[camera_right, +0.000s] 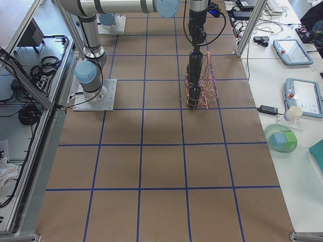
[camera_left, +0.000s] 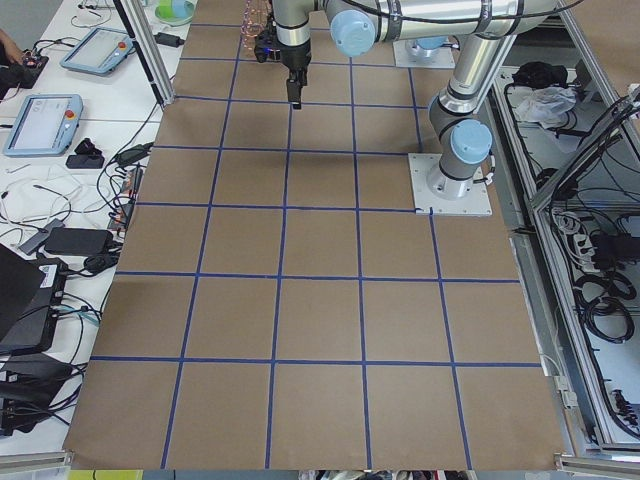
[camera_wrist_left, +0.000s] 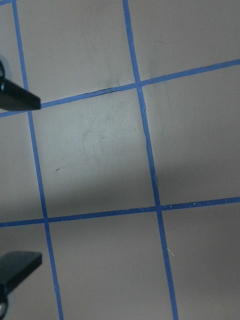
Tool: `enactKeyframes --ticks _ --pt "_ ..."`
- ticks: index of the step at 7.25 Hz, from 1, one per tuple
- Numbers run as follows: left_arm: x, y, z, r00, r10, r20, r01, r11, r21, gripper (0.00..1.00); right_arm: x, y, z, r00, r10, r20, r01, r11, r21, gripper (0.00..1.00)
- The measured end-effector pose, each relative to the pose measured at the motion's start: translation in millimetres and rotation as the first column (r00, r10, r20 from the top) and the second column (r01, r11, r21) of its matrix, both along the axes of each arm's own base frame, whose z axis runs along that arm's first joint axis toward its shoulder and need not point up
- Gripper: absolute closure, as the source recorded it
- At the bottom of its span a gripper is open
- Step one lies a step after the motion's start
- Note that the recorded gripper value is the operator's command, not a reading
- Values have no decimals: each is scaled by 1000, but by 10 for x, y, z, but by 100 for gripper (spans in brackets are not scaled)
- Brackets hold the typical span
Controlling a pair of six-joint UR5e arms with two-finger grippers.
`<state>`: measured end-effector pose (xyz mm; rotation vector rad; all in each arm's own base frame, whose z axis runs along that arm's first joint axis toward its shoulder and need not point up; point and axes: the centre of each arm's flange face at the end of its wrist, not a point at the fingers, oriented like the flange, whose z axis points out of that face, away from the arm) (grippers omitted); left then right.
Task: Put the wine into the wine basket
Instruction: 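Carry the bottle to the copper wine rack and tilt it into a slot, then lower the bottle into the rack slot between the two bottles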
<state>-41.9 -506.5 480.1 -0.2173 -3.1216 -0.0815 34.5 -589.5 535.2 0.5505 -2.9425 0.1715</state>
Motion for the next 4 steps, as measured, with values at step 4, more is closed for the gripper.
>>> enactKeyframes --ticks 4 --pt "1 -4 -2 1000 0 1 0 1000 -4 0 -6 -173 -263 999 44 21 -44 998 34 100"
